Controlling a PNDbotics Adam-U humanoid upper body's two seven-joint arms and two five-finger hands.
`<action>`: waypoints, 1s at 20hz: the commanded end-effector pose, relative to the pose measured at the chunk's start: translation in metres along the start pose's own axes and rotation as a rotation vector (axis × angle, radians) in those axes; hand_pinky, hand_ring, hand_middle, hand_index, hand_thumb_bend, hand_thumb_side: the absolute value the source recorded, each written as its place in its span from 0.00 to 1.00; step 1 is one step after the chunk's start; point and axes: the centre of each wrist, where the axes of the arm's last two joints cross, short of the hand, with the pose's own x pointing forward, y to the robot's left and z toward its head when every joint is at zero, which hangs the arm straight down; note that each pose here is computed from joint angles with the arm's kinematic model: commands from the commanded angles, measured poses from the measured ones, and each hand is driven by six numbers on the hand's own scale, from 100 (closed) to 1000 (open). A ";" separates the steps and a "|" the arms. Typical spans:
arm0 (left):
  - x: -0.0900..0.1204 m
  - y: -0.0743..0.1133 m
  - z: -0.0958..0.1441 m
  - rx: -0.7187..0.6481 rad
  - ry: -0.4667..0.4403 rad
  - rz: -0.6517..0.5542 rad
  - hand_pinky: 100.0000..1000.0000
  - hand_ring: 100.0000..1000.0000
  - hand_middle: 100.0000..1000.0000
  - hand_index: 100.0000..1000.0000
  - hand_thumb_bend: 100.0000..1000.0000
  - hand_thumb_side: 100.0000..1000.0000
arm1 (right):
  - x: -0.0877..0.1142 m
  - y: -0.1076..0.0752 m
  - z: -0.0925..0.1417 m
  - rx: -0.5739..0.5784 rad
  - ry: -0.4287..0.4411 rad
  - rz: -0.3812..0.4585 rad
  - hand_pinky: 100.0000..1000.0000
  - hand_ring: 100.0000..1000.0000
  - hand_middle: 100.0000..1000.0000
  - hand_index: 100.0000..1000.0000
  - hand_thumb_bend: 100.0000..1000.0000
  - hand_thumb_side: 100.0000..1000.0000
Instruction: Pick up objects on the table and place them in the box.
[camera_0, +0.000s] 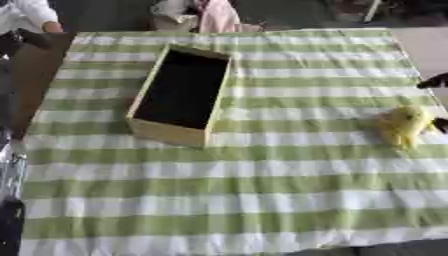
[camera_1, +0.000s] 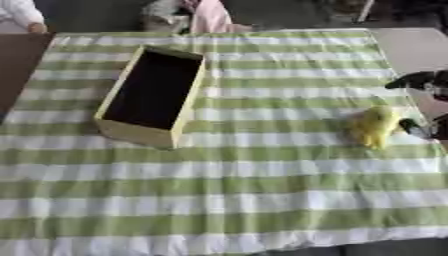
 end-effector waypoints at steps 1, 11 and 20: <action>0.007 0.003 -0.006 -0.019 -0.027 -0.018 0.42 0.96 0.83 0.67 0.00 0.70 | -0.005 -0.016 0.010 0.003 0.006 0.038 1.00 0.93 0.90 1.00 0.07 0.28; 0.007 0.002 -0.006 -0.020 -0.026 -0.015 0.42 0.96 0.83 0.67 0.00 0.70 | -0.003 -0.011 0.000 0.036 0.000 0.037 0.99 0.92 0.89 1.00 0.08 0.32; 0.007 0.002 -0.006 -0.021 -0.025 -0.011 0.42 0.97 0.84 0.67 0.00 0.70 | -0.004 -0.003 -0.013 0.068 0.003 0.048 0.98 0.92 0.88 1.00 0.11 0.34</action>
